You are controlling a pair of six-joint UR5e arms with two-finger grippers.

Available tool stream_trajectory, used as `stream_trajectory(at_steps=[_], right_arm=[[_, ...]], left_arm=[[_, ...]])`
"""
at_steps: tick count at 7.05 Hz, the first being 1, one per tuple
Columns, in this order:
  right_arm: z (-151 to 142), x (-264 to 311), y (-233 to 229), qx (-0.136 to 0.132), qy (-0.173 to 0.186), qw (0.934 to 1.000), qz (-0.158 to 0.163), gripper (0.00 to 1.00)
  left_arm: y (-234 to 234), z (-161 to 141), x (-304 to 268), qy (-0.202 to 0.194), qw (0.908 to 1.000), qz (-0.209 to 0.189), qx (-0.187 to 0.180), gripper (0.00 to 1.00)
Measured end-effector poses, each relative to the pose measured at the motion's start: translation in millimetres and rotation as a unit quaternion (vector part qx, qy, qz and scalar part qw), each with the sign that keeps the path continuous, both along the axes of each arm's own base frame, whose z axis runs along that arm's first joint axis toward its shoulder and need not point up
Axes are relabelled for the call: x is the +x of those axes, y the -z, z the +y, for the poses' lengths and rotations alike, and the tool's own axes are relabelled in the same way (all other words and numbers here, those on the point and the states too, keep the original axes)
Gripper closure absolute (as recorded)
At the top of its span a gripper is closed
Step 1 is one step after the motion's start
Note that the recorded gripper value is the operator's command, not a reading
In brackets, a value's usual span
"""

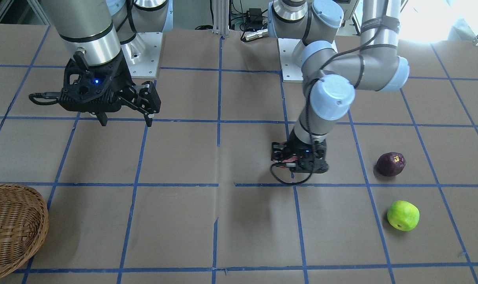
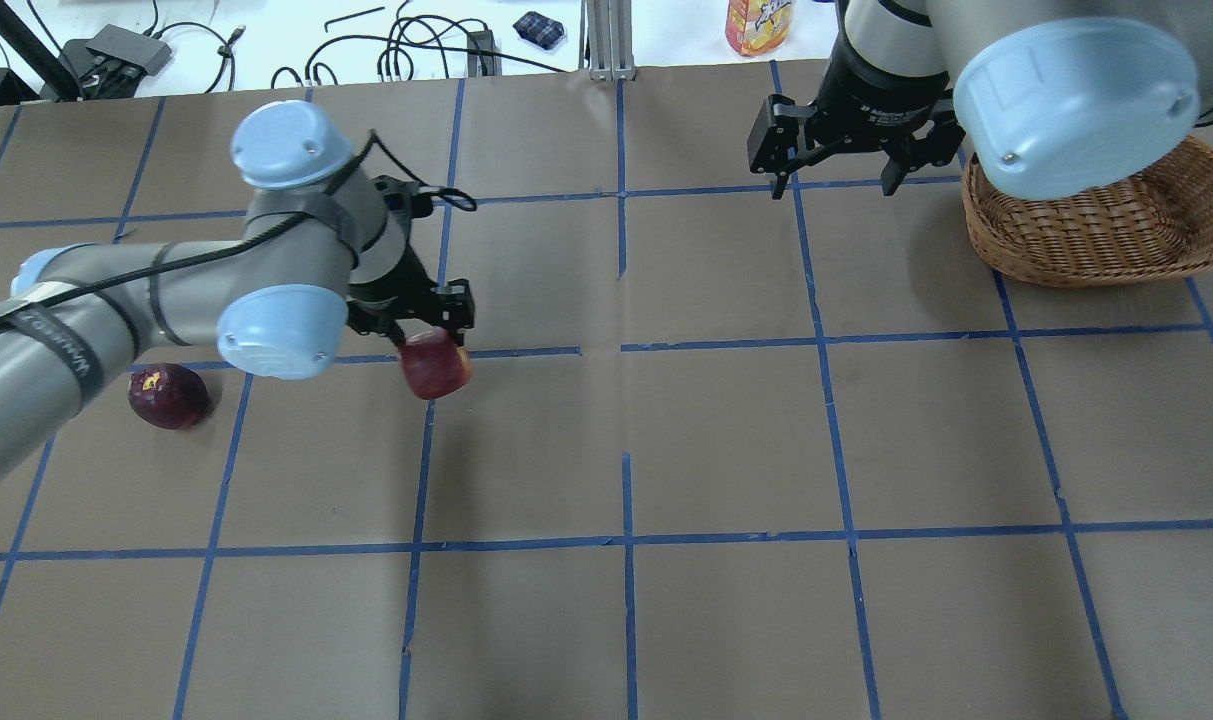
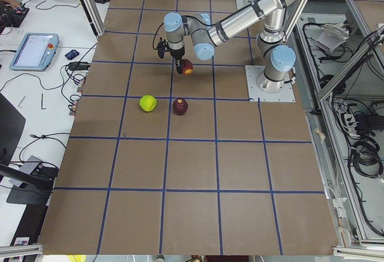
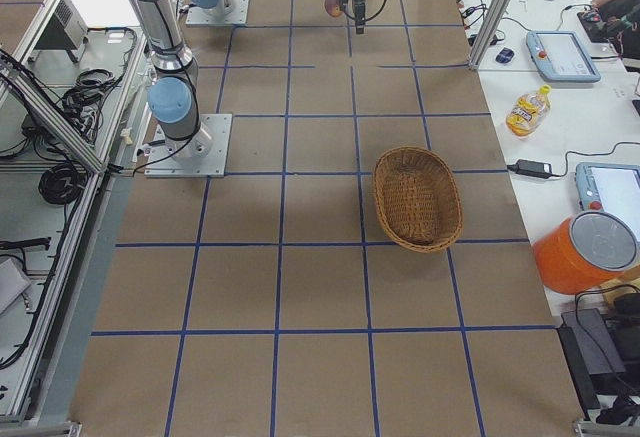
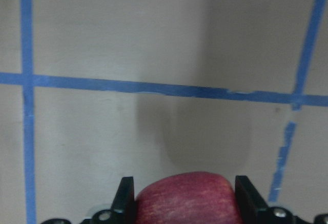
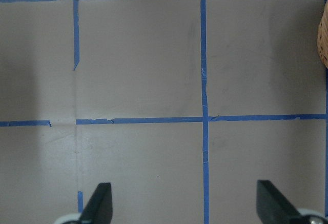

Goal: Put all apples into basket
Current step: 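Carry the red apple to mid-table and release it while the right arm approaches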

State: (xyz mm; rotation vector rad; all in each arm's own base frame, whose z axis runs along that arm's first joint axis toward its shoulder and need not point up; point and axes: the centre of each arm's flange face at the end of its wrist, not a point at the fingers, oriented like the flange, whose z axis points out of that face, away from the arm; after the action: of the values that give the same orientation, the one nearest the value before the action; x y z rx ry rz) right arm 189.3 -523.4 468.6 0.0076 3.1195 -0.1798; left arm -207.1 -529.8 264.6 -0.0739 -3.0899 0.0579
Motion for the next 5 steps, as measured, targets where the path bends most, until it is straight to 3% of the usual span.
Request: stream_trajectory(at_steps=[2, 3, 4, 5], right_arm=[[-18.9, 4.1, 44.9, -0.021, -0.004, 0.9998, -0.007, 0.0], [-21.0, 4.5, 77.3, -0.029, -0.005, 0.9995, -0.009, 0.0], [-14.7, 4.0, 109.8, -0.033, -0.007, 0.9994, -0.011, 0.0], [-4.6, 2.9, 138.2, -0.032, -0.007, 0.9994, -0.012, 0.0]], left_arm=[[4.4, -5.3, -106.1, 0.012, 0.9987, 0.026, -0.041, 0.79], [19.3, -8.5, -136.3, 0.01, 0.9984, 0.036, -0.042, 0.11], [39.8, -12.2, -150.5, 0.009, 0.9981, 0.041, -0.045, 0.0], [56.8, -14.7, -154.2, 0.013, 0.9977, 0.043, -0.051, 0.0]])
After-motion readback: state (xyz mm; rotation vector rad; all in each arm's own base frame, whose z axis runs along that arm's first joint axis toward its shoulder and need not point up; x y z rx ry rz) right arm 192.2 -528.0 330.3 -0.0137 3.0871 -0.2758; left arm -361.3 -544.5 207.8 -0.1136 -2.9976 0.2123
